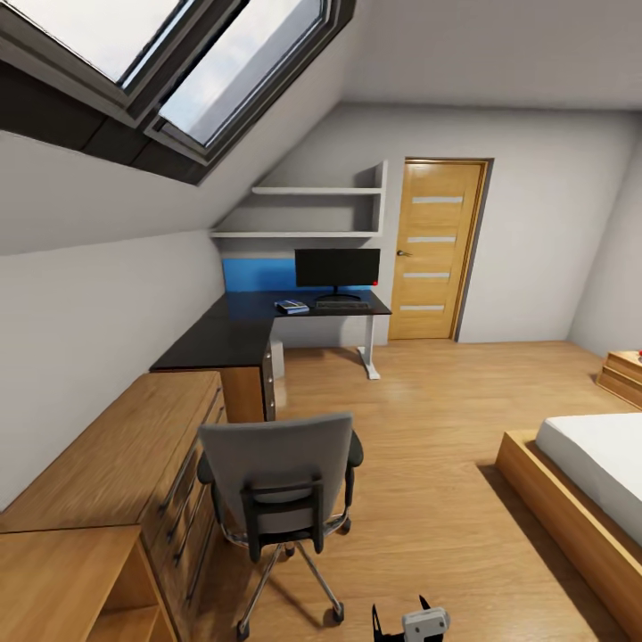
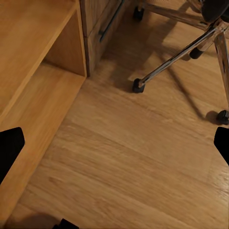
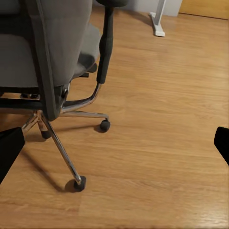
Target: In the bedroom, organize the workspace by keeping the computer under the desk, ensuring the monitor is on the desk, placing the keyboard on the desk next to the monitor, placing the mouse on the desk next to the keyboard, moving the folder from the swivel chair onto the desk next to the mouse, stacking the notebook on top of the folder with the pen on top of the notebook, and positioning the swivel chair next to the desk.
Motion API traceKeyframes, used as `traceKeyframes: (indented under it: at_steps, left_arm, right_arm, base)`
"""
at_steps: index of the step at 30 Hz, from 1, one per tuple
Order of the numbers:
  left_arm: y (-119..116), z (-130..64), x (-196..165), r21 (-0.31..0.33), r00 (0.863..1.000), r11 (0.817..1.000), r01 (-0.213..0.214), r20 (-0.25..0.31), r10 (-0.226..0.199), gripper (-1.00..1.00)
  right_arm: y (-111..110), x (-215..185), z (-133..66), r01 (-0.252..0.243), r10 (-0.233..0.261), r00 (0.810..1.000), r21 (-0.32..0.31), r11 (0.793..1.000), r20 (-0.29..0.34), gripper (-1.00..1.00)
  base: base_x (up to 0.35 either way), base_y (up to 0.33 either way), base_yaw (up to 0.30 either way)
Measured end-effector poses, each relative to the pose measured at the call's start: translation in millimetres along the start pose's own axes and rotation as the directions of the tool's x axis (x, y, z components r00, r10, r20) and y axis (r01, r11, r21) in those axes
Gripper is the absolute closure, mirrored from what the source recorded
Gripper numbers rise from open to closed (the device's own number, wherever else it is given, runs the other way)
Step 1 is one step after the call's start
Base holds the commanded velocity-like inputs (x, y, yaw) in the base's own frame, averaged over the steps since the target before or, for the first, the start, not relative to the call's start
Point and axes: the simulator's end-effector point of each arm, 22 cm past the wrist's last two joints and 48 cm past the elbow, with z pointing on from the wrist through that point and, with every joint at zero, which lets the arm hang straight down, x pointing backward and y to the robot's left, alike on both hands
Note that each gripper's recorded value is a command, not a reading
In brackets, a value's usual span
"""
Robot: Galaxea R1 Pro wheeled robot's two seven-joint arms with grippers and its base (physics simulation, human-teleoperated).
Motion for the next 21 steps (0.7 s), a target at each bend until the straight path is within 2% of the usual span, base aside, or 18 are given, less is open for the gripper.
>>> traceKeyframes:
  at_steps: [21]
  left_arm:
    - [0.2,0.0,-0.1,0.000,1.000,1.000,0.000,0.000,0.000,-1.00]
  right_arm:
    - [1.0,4.2,0.1,0.005,-0.005,1.000,-0.001,1.000,-0.020,-1.00]
  base:
    - [0.000,0.002,0.000]
